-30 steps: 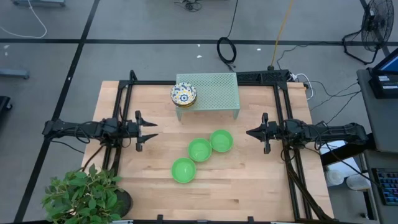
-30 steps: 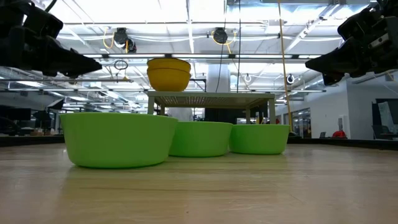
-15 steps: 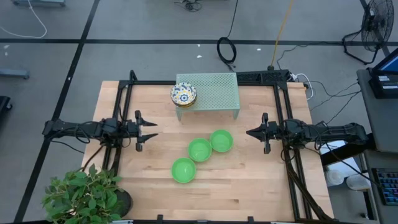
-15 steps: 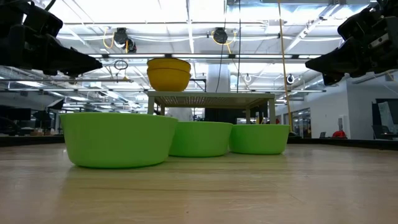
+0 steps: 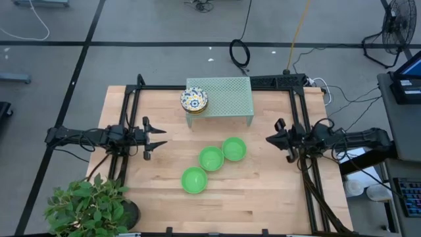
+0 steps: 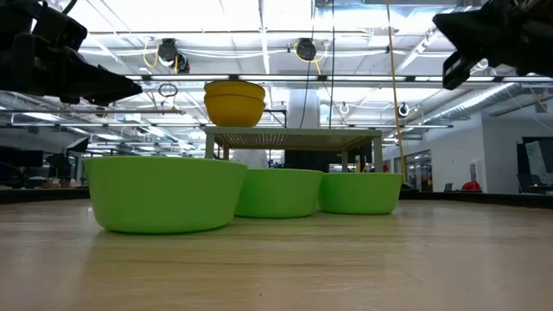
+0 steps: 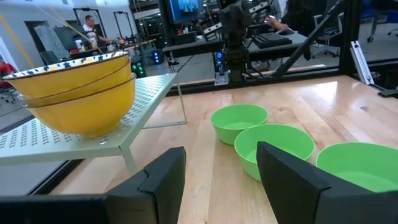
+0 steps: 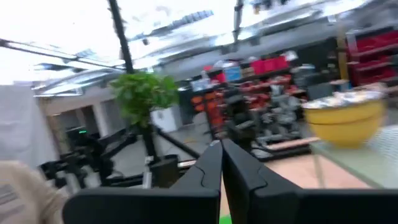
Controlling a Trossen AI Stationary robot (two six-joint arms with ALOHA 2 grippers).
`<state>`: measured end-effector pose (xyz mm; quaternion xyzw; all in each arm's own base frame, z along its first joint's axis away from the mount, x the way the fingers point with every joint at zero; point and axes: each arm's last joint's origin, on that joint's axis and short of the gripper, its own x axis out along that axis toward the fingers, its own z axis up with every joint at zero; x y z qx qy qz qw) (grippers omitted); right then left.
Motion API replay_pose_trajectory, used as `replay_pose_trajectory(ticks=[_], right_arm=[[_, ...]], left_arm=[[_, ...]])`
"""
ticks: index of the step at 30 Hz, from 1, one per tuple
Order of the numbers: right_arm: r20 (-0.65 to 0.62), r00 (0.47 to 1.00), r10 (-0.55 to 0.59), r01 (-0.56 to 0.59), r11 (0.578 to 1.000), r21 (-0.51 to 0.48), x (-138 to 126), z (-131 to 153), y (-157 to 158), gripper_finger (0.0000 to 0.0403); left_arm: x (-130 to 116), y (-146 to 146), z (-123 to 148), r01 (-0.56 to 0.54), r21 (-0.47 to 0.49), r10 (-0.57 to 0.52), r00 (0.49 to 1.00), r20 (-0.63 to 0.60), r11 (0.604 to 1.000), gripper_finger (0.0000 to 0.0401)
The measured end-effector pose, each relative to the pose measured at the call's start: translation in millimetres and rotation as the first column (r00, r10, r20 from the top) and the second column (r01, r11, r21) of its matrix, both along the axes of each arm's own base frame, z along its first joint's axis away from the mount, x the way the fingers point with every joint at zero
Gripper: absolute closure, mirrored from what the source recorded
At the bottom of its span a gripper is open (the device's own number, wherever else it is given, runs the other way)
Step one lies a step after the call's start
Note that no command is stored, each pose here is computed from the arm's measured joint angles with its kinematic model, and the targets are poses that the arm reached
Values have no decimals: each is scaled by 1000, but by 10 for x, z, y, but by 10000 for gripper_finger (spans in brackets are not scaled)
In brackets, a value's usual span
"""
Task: Pick & Place Mini bowls
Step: Put the top right green bowl on the shelf
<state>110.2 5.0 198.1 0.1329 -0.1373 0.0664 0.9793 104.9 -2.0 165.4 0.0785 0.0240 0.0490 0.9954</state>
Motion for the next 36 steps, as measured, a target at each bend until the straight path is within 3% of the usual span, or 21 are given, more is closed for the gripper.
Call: replay_pose_trajectory(ticks=[6,12,17,20,22,25,28,31,33,36], right_arm=[[11,998,64,-63,995,-81,76,-1,91,403],[38,997,61,-55,987,-149,132,6,122,403],[141,989,-42,65,984,-167,127,90,95,403],[163,979,-120,157,959,-237,130,96,79,403],[85,984,-156,172,957,-232,165,27,71,403],[-70,980,-184,175,977,-123,221,-105,58,403],[-128,956,-264,258,964,-62,259,-160,34,403],[-130,928,-350,339,935,-103,288,-160,14,391],[-185,917,-354,328,932,-155,339,-187,22,371],[-250,906,-341,306,937,-171,517,14,57,324]], left_arm=[[0,0,4,0,0,0,1000,3,1000,199],[0,0,5,0,0,0,1000,4,1000,199],[0,0,5,0,0,0,1000,4,1000,199],[0,0,5,0,0,0,1000,4,1000,199],[0,0,5,0,0,0,1000,4,1000,199],[0,0,5,0,-1,0,1000,5,1000,199],[0,0,5,0,0,0,1000,5,1000,199],[0,0,7,0,0,0,1000,5,1000,199],[0,0,6,0,0,0,1000,5,1000,199],[0,0,6,0,0,0,1000,5,1000,199]])
